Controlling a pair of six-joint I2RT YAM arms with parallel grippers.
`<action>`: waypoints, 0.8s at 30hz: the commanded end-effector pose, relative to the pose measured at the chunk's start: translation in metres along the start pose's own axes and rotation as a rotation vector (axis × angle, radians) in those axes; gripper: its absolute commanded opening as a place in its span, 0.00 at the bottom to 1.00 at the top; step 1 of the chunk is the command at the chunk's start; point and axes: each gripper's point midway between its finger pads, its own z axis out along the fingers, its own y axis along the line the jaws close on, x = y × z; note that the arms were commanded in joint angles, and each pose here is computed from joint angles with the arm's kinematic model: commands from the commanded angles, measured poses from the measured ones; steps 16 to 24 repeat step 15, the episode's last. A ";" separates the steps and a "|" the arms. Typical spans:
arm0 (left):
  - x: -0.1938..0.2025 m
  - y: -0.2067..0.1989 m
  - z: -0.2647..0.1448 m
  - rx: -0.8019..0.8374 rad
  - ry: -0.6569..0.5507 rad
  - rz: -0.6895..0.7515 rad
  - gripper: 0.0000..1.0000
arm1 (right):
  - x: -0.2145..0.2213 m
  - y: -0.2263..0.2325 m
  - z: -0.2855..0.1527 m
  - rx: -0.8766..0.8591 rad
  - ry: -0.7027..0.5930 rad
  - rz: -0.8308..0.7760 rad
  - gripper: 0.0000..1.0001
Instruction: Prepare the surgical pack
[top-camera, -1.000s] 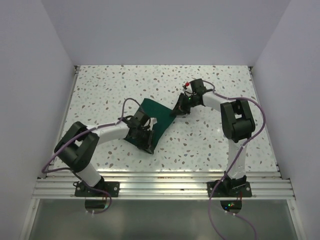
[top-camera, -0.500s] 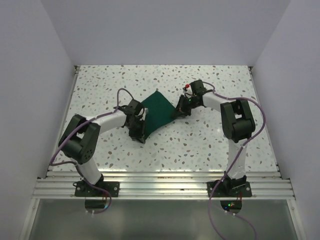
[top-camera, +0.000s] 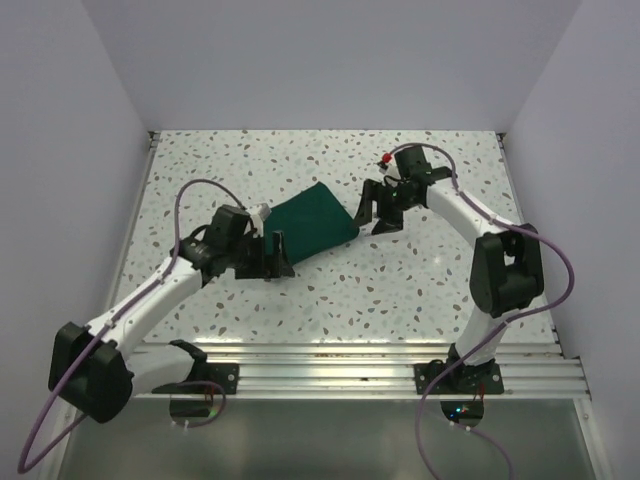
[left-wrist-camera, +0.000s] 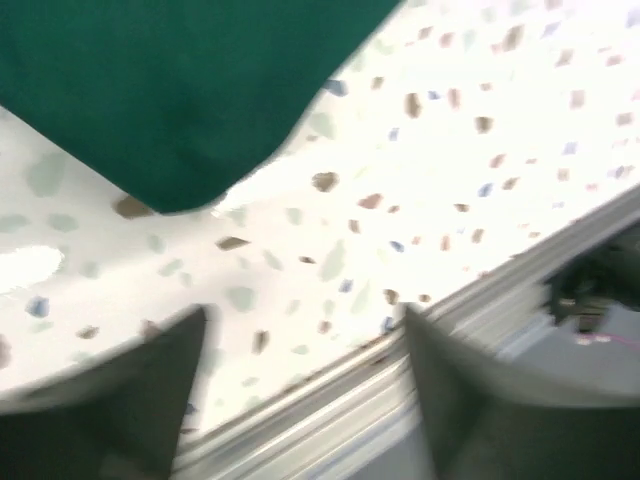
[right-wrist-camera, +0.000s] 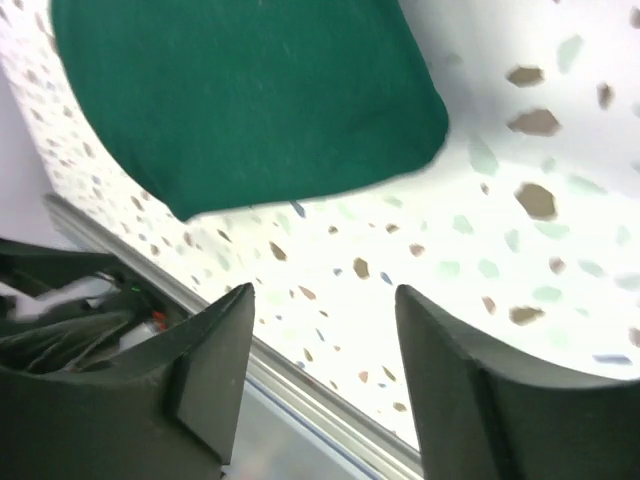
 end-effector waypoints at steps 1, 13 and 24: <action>0.007 -0.025 -0.014 0.158 -0.033 -0.061 0.99 | 0.022 -0.022 -0.023 0.146 0.040 -0.081 0.71; -0.023 -0.055 -0.025 0.350 -0.247 -0.144 1.00 | 0.045 -0.012 -0.011 0.145 0.035 -0.208 0.99; -0.027 -0.057 -0.028 0.366 -0.276 -0.159 1.00 | 0.044 -0.002 -0.015 0.088 -0.019 -0.231 0.99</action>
